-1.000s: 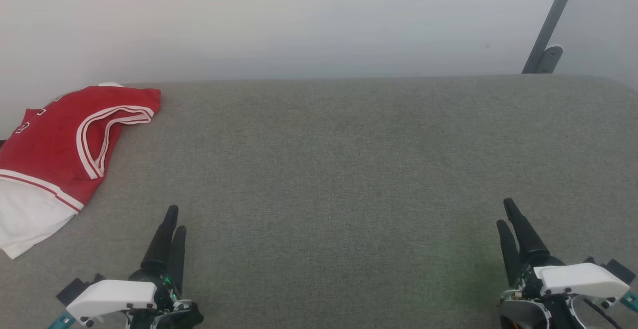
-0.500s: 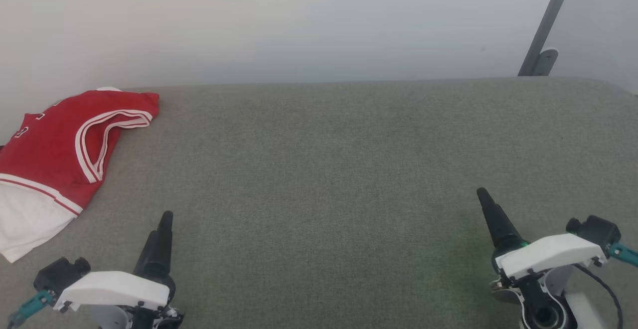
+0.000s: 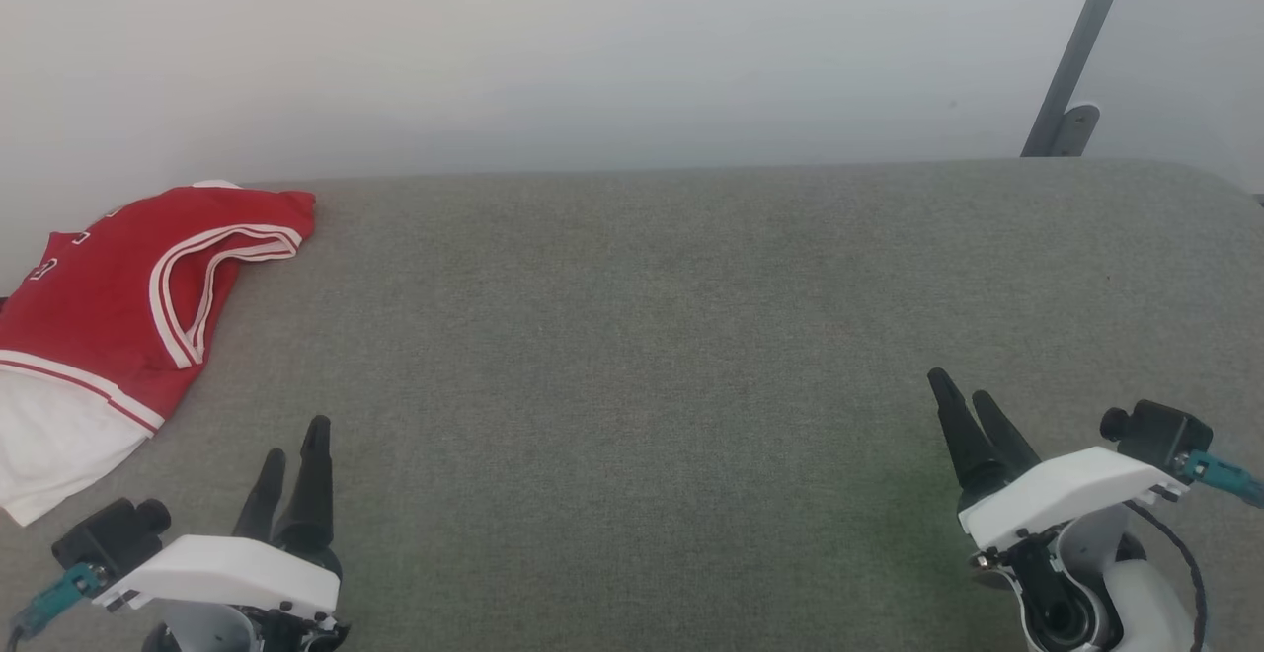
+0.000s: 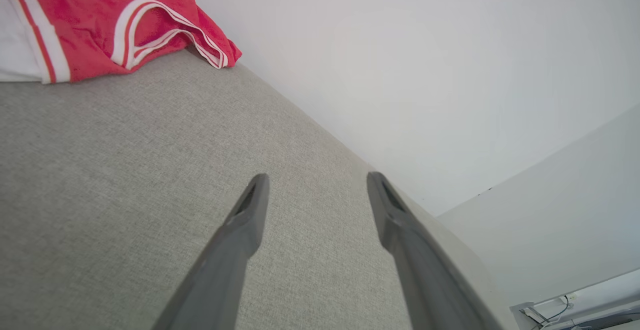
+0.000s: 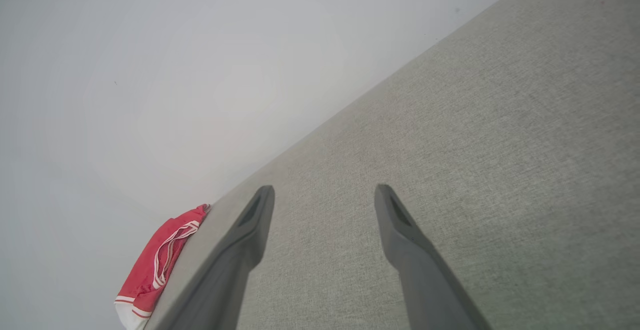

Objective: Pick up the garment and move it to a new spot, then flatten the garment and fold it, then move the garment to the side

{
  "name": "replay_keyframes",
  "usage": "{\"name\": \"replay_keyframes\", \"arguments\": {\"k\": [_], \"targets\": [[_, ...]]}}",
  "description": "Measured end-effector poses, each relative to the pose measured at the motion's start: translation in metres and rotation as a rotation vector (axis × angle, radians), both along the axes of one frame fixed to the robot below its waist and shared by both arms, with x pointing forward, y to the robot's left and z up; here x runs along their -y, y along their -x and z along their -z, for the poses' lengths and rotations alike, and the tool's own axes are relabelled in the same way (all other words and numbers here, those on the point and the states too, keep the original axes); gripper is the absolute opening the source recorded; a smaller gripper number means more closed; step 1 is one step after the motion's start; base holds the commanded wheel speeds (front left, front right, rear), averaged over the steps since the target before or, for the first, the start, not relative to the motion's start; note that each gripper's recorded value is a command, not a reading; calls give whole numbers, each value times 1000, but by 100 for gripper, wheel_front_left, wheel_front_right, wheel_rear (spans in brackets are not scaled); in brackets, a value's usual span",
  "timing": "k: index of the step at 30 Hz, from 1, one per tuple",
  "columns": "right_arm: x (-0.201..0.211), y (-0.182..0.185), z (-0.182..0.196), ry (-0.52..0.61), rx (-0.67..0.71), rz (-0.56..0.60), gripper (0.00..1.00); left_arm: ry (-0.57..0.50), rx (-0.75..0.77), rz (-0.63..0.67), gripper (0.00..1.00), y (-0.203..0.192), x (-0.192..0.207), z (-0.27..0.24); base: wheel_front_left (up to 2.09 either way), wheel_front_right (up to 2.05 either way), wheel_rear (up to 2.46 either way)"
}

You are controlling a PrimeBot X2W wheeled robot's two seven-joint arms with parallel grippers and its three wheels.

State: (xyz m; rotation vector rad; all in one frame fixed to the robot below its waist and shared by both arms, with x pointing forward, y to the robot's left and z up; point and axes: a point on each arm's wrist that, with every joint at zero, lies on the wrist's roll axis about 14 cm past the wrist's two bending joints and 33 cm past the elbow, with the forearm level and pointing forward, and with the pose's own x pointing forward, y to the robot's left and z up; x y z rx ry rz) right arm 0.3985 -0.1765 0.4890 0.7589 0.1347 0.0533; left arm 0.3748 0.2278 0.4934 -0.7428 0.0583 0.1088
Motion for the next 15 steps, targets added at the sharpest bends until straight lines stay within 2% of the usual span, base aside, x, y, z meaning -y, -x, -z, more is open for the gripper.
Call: {"name": "replay_keyframes", "arguments": {"k": [15], "targets": [[7, -1, -8, 163, 34, -5, 100, -176, 62, -5, 100, 0, -9, -13, 0, 0, 0]]}}
